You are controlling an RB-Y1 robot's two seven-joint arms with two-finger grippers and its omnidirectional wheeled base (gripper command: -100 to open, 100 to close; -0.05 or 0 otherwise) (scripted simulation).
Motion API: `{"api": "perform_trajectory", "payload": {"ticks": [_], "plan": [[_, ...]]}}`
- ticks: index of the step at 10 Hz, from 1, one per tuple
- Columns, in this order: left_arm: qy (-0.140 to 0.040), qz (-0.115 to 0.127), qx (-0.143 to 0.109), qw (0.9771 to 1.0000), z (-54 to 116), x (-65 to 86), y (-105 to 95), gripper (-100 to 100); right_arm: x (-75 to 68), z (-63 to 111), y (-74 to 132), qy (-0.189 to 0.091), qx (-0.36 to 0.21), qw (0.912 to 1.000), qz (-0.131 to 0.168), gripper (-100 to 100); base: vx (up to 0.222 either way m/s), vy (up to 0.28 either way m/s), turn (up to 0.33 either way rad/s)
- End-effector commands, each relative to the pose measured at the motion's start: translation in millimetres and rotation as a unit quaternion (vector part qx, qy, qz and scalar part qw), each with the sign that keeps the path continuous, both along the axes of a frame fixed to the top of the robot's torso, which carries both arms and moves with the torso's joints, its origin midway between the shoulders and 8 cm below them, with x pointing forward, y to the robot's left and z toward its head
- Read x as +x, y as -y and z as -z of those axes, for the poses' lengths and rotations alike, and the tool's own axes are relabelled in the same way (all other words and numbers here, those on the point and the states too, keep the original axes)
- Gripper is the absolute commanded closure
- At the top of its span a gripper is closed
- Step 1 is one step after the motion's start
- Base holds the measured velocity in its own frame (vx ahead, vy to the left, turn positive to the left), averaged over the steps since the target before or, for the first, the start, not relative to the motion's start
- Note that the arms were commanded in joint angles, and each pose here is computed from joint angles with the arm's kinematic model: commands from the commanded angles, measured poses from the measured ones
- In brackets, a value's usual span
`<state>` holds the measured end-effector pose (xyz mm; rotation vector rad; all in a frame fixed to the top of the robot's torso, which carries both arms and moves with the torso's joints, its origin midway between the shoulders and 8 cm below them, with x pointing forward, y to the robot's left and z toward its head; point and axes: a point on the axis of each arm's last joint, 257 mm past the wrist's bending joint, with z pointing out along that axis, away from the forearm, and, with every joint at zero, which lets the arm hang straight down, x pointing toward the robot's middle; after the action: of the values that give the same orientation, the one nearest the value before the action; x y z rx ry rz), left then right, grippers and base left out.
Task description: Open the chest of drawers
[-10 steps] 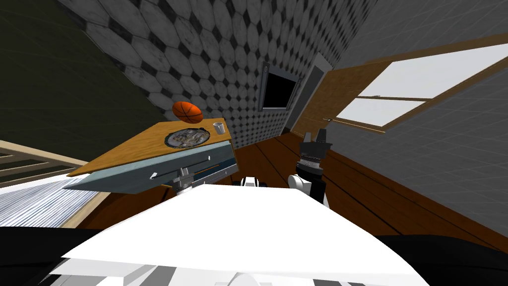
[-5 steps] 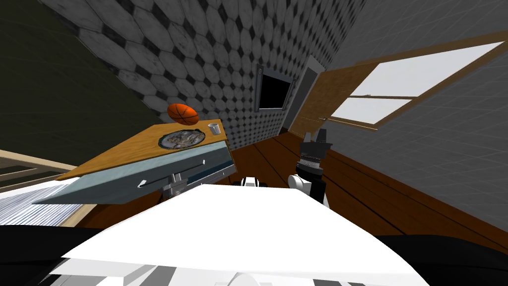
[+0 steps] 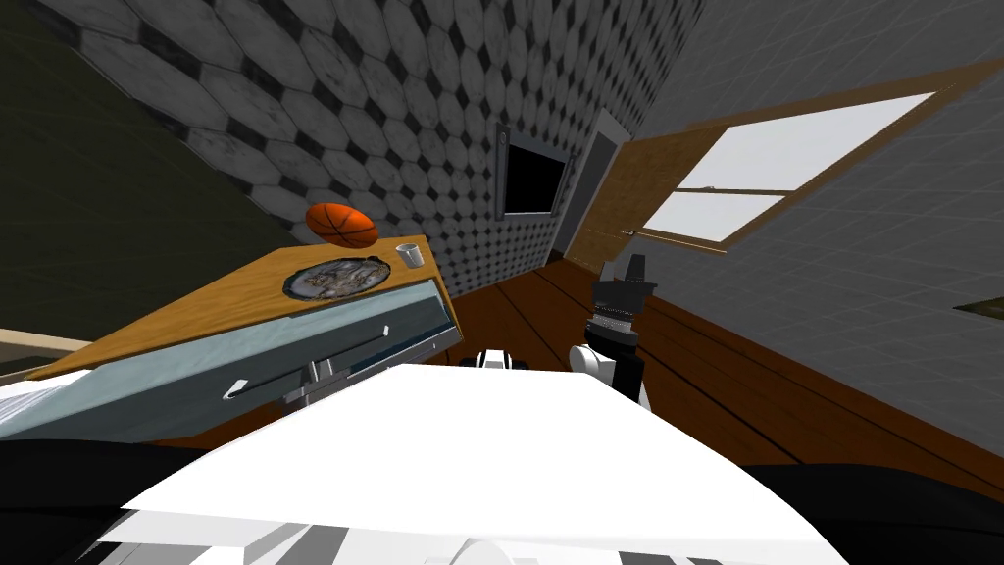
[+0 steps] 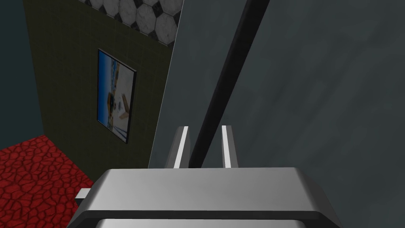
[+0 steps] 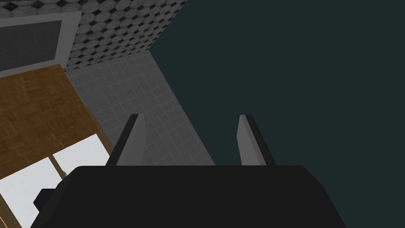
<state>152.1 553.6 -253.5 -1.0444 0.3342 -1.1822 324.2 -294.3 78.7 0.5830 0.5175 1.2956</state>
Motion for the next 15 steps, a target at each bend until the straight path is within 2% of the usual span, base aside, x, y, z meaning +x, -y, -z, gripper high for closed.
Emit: {"api": "perform_trajectory", "payload": {"ticks": [1,3,4,6,7,8,9,12,13,15], "plan": [[0.002,-0.004,0.002,1.0000,1.1,-12.2,-5.8,100,0.0,0.0,0,0.000,0.000,1.0000,0.000,0,0.003,-0.026,0.010],[0.009,-0.013,0.007,0.9998,-6.8,-44.1,-19.6,100,0.0,0.0,0,0.000,0.000,1.0000,0.000,0,0.009,-0.071,-0.113],[0.005,-0.016,0.008,0.9998,-4.7,-46.8,-20.2,100,0.0,0.0,0,0.000,0.000,1.0000,0.000,0,0.020,-0.064,-0.021],[0.008,-0.024,0.014,0.9996,-14.2,-78.1,-32.8,100,0.0,0.0,0,0.000,0.000,1.0000,0.000,0,0.033,-0.077,-0.103],[0.007,-0.026,0.017,0.9995,-14.2,-81.0,-32.1,100,0.0,0.0,0,0.000,0.000,1.0000,0.000,0,0.026,-0.062,-0.017],[0.002,-0.024,0.009,0.9997,-8.4,-77.0,-29.1,100,0.0,0.0,0,0.000,0.000,1.0000,0.000,0,0.005,-0.019,0.015],[0.003,-0.022,0.011,0.9997,-9.8,-85.1,-25.0,100,0.0,0.0,0,0.000,0.000,1.0000,0.000,0,-0.072,-0.054,0.030],[0.006,-0.018,0.017,0.9997,-14.1,-94.5,-19.7,100,0.0,0.0,0,0.000,0.000,1.0000,0.000,0,-0.148,-0.115,0.035],[0.001,-0.019,0.008,0.9998,-16.6,-100.9,-29.5,-100,0.0,-0.1,0,0.000,0.000,1.0000,0.000,0,-0.053,-0.095,0.001],[0.001,-0.020,0.006,0.9998,-29.8,-116.0,-45.2,-100,0.0,0.0,0,0.000,0.000,1.0000,0.000,0,0.080,-0.063,-0.017]]}}
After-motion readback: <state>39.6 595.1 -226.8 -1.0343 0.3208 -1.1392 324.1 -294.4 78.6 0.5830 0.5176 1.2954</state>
